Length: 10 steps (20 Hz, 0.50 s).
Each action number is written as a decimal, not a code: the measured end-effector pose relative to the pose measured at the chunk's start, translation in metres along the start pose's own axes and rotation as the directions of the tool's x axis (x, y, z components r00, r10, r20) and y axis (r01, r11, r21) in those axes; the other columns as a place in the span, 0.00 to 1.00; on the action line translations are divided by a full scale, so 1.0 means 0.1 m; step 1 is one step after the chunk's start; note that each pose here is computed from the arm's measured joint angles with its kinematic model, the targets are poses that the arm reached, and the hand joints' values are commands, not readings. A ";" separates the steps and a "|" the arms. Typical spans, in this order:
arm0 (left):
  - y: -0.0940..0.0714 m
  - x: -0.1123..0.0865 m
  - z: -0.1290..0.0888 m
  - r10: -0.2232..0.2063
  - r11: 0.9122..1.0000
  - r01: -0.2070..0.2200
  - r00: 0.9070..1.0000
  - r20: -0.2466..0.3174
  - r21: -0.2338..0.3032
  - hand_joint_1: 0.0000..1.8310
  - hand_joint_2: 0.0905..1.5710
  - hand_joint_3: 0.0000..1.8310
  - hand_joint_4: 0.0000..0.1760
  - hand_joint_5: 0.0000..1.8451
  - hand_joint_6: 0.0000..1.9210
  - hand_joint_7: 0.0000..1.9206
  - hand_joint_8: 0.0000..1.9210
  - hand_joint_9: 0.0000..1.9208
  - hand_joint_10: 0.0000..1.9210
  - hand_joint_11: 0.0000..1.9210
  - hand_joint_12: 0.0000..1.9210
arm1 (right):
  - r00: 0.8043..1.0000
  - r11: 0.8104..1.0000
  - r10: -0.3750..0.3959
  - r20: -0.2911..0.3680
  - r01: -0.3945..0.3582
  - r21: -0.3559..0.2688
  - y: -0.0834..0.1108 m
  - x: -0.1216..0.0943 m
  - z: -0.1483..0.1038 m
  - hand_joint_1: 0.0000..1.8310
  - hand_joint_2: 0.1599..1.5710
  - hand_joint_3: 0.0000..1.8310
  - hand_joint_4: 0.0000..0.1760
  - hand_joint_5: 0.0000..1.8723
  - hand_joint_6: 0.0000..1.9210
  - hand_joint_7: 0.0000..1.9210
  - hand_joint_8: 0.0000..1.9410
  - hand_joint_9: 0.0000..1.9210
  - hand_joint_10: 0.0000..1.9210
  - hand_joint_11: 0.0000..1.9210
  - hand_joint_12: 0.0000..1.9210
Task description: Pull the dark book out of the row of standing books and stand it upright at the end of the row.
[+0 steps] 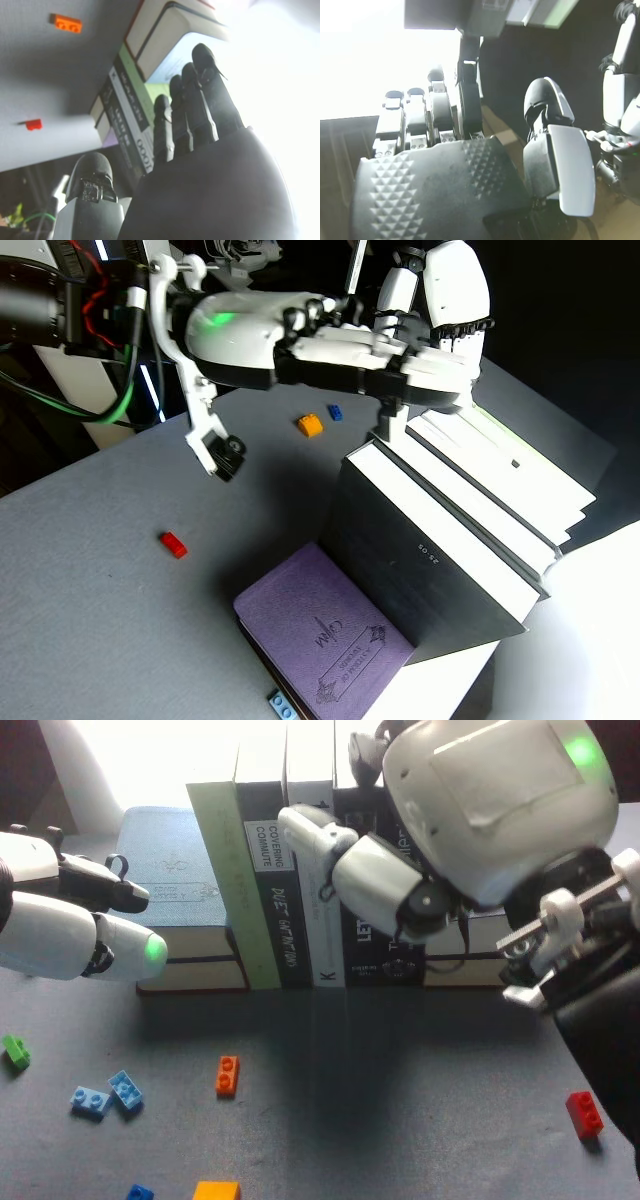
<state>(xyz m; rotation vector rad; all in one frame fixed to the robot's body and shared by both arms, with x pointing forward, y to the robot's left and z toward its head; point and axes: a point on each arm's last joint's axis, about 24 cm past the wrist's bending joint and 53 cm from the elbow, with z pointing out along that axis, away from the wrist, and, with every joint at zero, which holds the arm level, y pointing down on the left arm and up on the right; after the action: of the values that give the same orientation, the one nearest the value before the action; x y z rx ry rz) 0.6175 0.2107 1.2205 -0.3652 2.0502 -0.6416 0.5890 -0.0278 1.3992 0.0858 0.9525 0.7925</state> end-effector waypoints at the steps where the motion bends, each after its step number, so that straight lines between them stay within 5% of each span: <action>1: 0.00 0.00 0.00 0.000 1.000 0.000 1.000 0.000 0.000 0.02 0.77 0.00 0.35 0.14 0.01 0.16 0.00 0.18 0.01 0.21 0.01 | 1.000 1.000 -0.006 -0.004 0.006 -0.001 0.01 0.00 -0.03 0.00 0.75 0.00 0.00 0.49 0.36 0.19 0.01 0.00 0.00 0.00 0.00; 8: 0.00 0.00 0.00 0.000 1.000 0.000 1.000 0.000 0.000 0.00 0.76 0.00 0.46 0.12 0.00 0.15 0.00 0.17 0.00 0.21 0.01 | 0.999 1.000 -0.001 -0.051 0.000 -0.020 0.19 0.03 -0.38 0.00 0.74 0.00 0.00 0.44 0.42 0.14 0.00 0.00 0.00 0.00 0.00; 10: 0.00 0.00 0.00 0.000 1.000 0.000 1.000 0.000 0.000 0.00 0.77 0.00 0.38 0.13 0.01 0.16 0.00 0.18 0.00 0.21 0.01 | 0.997 1.000 0.004 -0.074 -0.006 -0.029 0.27 0.06 -0.49 0.00 0.75 0.00 0.00 0.47 0.39 0.17 0.01 0.00 0.00 0.00 0.00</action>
<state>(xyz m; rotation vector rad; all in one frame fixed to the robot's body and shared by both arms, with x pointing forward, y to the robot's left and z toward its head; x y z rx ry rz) 0.6175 0.2107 1.2204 -0.3657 2.0505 -0.6415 0.5387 -0.0179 1.3763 0.0333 1.0105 0.8186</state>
